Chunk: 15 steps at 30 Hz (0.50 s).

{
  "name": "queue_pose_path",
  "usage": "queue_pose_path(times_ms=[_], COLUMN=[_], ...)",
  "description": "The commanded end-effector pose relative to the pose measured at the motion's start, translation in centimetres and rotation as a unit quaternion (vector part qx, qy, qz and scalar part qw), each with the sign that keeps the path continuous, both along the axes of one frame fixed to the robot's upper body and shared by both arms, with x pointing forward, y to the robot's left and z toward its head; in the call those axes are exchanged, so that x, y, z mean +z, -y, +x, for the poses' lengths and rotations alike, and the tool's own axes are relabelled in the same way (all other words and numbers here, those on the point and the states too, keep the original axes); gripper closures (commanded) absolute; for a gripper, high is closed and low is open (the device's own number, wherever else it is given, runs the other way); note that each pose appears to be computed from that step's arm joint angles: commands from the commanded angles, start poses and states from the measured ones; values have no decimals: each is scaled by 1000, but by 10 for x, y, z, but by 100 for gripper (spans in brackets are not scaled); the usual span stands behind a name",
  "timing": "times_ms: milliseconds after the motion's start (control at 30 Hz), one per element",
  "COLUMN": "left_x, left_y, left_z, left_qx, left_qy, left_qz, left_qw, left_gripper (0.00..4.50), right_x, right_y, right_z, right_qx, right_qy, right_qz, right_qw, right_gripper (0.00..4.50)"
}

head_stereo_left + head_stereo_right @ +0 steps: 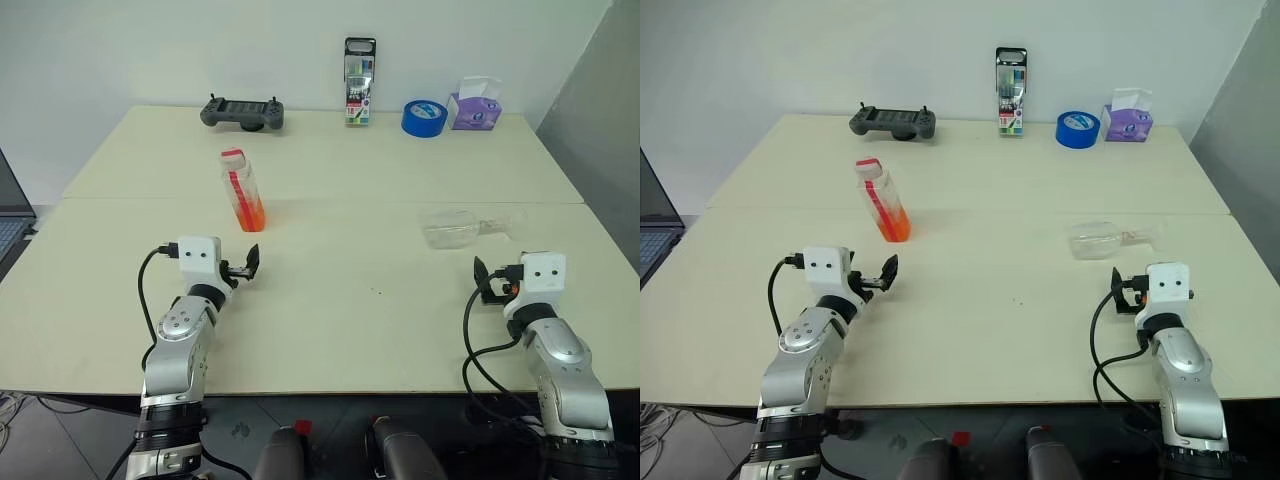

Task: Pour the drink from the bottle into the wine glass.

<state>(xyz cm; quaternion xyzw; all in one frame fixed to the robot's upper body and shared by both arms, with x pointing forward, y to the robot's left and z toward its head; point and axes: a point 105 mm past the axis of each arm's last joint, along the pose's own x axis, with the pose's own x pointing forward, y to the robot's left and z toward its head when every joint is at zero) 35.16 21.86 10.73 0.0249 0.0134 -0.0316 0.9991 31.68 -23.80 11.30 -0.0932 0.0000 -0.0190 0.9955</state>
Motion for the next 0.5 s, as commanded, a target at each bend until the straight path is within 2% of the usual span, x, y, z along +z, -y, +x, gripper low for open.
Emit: queue_pose_path(times_ms=[33,500], left_x=[17,23], left_y=[1,-1], left_z=[-2,-2], left_qx=[-1,7], left_qy=[35,45], left_qz=[9,10], left_qw=[999,999], left_gripper=[3,3], right_x=[21,30], right_y=[3,0], right_z=[-3,-3], right_qx=[-3,9], right_qy=[39,53], right_qz=[-6,-3], right_qw=[999,999], right_gripper=[0,0])
